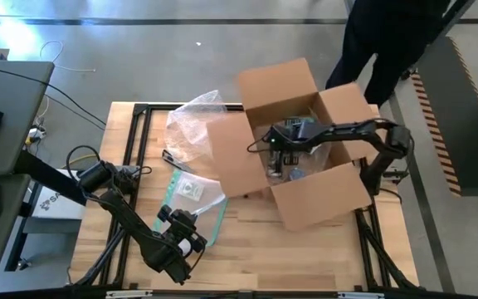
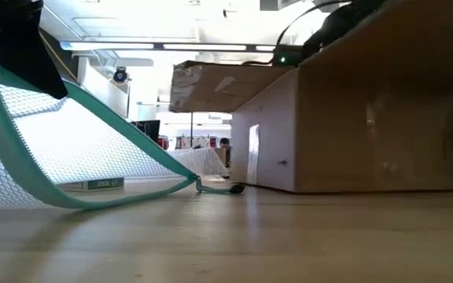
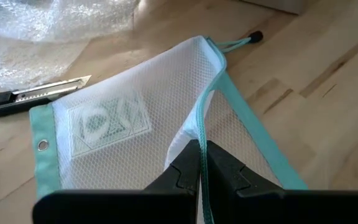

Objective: Unpack boxes
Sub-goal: Put the blue calculator into the white zip bag

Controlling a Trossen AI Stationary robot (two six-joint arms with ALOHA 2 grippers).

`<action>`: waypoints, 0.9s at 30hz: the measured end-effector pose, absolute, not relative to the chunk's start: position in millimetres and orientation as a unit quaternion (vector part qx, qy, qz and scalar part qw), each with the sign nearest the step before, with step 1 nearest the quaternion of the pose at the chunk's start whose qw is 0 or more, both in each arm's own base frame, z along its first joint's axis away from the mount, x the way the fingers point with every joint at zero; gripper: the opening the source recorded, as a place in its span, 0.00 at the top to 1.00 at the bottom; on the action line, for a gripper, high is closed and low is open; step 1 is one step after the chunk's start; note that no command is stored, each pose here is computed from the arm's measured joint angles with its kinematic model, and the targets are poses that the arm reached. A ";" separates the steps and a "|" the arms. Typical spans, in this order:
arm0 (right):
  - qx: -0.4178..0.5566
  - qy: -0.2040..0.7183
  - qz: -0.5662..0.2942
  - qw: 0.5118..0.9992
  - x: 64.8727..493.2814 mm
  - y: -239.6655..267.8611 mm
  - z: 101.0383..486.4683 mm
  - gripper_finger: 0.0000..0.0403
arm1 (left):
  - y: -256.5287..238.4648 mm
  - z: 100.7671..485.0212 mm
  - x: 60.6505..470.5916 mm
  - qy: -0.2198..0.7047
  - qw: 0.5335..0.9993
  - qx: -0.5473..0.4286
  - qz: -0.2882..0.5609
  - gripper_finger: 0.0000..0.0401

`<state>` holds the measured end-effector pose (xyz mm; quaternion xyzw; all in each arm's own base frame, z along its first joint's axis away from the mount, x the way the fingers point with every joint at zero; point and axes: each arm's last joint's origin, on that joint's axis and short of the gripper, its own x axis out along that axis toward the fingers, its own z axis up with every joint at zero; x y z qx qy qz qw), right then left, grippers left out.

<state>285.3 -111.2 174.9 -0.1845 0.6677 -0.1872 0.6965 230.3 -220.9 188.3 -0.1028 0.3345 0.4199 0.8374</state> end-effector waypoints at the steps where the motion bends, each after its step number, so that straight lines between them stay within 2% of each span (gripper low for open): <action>1: -0.188 0.667 -0.190 0.695 282.4 -108.2 180.0 0.91 | -221.6 188.4 229.8 0.334 0.838 -0.102 0.419 1.00; 3: -0.195 0.659 -0.196 0.699 276.3 -99.7 193.0 0.91 | -223.2 188.3 228.2 0.334 0.839 -0.104 0.417 1.00; 10: -0.183 0.519 -0.200 0.811 247.6 -42.9 270.8 0.91 | -234.8 196.5 224.5 0.336 0.846 -0.113 0.397 1.00; 13: -0.168 0.417 -0.124 0.885 231.6 -5.2 304.2 0.91 | -243.6 204.1 221.7 0.338 0.855 -0.109 0.378 1.00; 17: -0.136 0.265 0.044 0.954 219.7 48.9 336.9 0.91 | -252.2 211.1 215.9 0.330 0.871 -0.085 0.354 1.00; 19: -0.134 0.189 0.132 0.964 219.2 75.4 348.8 0.91 | -253.0 214.9 212.8 0.319 0.876 -0.082 0.352 1.00; 22: -0.153 0.099 0.240 0.954 227.1 113.5 354.3 0.91 | -252.7 220.9 209.4 0.295 0.885 -0.084 0.349 1.00; 27: -0.202 0.044 0.301 0.931 266.8 152.3 326.9 0.91 | -251.2 229.0 205.9 0.285 0.891 -0.090 0.343 1.00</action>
